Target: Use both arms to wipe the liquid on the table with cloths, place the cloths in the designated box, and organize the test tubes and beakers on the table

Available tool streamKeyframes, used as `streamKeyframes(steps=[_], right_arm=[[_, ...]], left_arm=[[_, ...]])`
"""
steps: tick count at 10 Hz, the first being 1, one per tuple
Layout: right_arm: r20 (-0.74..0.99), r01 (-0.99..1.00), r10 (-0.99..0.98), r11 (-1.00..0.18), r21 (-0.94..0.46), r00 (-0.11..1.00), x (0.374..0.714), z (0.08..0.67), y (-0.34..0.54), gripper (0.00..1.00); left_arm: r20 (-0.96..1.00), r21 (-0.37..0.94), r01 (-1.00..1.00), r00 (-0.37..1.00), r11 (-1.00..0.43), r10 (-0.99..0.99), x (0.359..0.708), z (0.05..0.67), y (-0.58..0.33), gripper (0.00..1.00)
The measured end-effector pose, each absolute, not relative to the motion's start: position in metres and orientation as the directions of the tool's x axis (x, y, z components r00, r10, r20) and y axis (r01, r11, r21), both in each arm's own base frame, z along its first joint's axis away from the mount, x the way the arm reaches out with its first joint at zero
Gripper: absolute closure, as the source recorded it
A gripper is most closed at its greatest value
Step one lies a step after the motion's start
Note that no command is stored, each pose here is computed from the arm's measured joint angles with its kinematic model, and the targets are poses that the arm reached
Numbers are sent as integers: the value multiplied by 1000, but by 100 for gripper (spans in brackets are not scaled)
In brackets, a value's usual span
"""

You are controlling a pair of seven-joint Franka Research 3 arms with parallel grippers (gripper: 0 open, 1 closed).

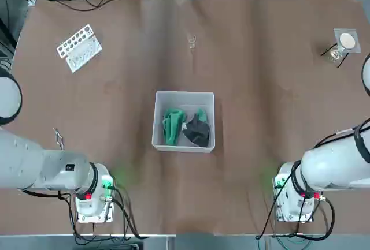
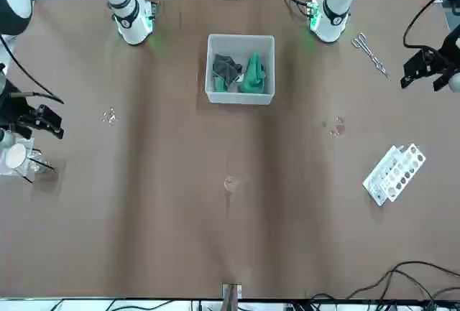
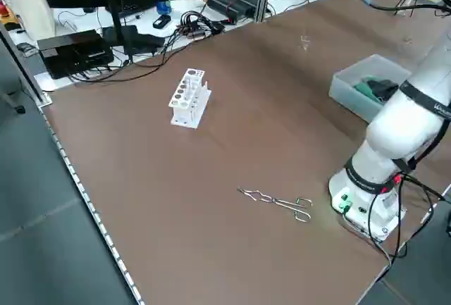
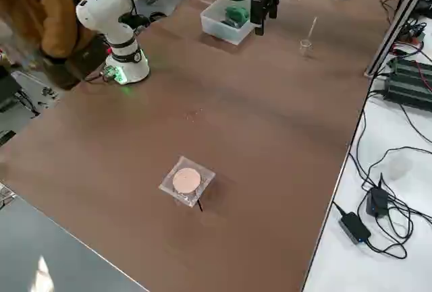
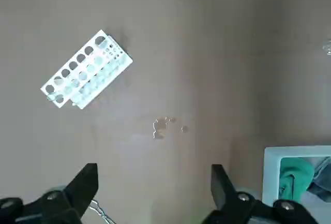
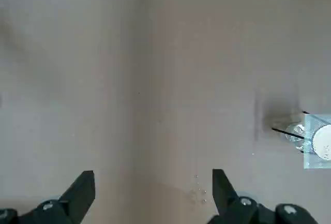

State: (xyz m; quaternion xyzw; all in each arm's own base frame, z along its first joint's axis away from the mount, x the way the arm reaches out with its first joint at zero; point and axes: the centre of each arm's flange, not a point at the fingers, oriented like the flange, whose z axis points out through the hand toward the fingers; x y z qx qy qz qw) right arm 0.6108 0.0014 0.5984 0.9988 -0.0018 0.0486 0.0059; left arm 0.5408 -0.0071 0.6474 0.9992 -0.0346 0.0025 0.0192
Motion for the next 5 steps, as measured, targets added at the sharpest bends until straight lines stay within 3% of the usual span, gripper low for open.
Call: streamKeyframes(steps=[5], right_arm=[[97,-7,-6,-1000,12,995,611,598,0,0]], left_arm=[[-1,39,-46,999,-998,-46,540,646,-19,4]])
